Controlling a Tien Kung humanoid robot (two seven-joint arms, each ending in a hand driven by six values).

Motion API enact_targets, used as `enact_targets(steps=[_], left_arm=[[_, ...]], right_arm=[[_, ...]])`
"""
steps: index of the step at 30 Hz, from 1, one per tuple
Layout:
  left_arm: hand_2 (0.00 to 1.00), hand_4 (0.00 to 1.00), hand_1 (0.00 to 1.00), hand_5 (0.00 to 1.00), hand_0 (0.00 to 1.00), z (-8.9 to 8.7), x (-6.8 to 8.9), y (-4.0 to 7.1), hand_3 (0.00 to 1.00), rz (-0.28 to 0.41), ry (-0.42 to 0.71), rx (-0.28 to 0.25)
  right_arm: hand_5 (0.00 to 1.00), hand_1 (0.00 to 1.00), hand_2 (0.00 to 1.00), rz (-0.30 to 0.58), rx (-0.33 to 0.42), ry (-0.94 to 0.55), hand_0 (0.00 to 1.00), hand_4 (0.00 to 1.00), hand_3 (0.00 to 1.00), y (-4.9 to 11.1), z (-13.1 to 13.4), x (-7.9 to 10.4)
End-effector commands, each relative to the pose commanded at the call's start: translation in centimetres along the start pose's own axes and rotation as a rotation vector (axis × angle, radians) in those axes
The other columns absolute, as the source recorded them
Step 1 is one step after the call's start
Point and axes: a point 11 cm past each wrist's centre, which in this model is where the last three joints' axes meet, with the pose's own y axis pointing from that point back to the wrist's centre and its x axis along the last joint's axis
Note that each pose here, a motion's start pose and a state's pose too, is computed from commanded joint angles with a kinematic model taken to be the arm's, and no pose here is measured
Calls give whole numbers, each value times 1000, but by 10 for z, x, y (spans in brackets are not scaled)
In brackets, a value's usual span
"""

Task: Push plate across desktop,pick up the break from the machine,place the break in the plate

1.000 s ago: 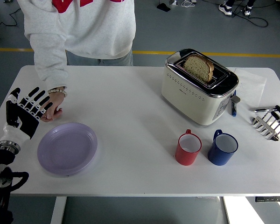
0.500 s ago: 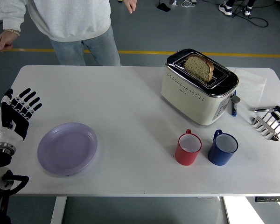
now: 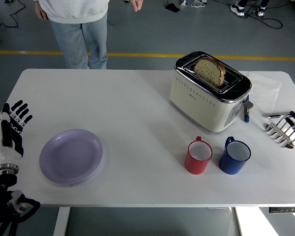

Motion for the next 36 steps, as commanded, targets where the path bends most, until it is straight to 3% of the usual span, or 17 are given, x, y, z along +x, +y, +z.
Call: enact_targets(steps=[7,18,36], left_arm=[[988,636,917,998,876,-17,1,9,891,25,-12,14],[992,628,917,998,883,-42,4,25,899,38,-1,81],[985,629,911,998,874,-63,-1,41,897,10,-10,151]], right_arm=[[582,683,674,-2,1,1,737,507,632,-1,0,-1],[580,682,672,-4,1,1,735,506,630,-1,-1,-2],[579,680,671,-5,3,1,736,505,629,-1,-1,-2]])
